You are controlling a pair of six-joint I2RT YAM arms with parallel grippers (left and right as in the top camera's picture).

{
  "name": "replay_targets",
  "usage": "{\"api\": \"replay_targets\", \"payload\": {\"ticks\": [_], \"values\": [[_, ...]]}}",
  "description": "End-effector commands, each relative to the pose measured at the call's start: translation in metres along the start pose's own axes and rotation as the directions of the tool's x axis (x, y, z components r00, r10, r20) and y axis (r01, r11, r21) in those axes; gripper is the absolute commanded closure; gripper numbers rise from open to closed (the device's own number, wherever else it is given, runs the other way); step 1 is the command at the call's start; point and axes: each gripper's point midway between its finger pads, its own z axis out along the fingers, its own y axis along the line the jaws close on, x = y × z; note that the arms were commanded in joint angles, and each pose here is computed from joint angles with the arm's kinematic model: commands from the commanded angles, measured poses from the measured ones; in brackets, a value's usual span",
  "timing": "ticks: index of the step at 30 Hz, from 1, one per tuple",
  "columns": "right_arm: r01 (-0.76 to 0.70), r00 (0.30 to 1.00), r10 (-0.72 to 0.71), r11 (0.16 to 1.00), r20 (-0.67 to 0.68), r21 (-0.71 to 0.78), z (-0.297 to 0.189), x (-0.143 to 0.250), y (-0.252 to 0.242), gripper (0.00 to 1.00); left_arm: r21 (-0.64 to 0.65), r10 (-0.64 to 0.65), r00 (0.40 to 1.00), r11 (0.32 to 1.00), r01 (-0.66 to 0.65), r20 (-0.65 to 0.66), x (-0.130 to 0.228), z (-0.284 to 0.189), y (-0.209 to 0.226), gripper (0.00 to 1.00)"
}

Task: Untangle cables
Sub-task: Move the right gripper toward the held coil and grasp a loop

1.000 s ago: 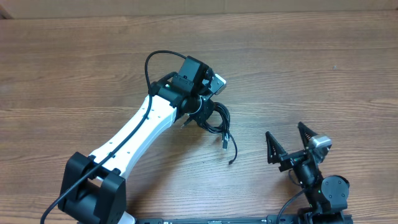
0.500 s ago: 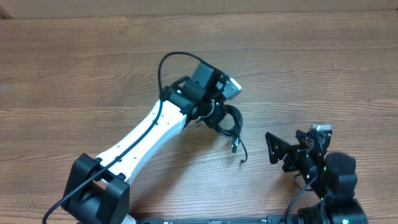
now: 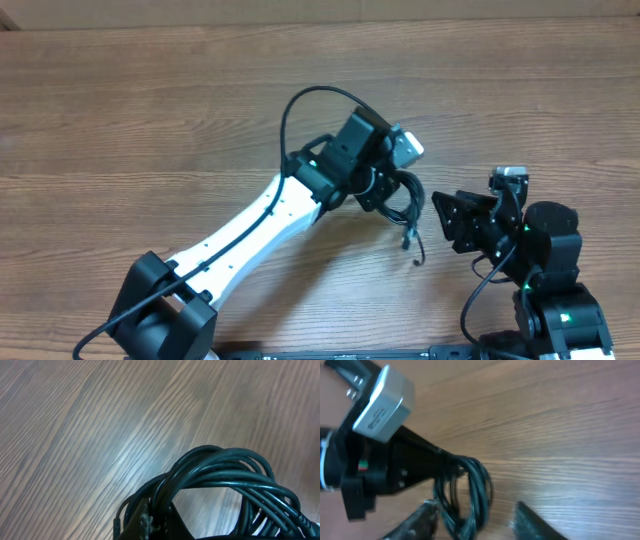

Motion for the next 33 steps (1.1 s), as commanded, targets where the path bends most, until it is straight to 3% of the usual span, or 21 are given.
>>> {"api": "replay_targets", "payload": {"ticks": [1,5,19,33], "values": [[0.006,1.0,-0.007,0.999,-0.013,-0.045,0.0,-0.005,0.011,0.6,0.042,0.022,0.999,0.999,-0.024,0.046,-0.016,-0.002,-0.02,0.96],[-0.016,0.997,0.008,0.995,-0.075,-0.095,0.008,0.004,0.016,0.6,0.054,0.044,0.997,0.997,-0.048,0.069,-0.023,-0.001,-0.031,0.96],[-0.081,0.974,0.071,0.996,-0.214,-0.037,0.027,0.031,0.0,0.67,0.048,0.042,0.996,0.998,-0.046,0.083,-0.029,-0.005,-0.028,0.96],[-0.104,0.958,0.098,0.995,-0.268,-0.008,0.031,0.042,-0.007,0.96,0.021,0.023,0.99,0.999,-0.026,0.14,-0.047,-0.026,-0.018,0.96]]}}
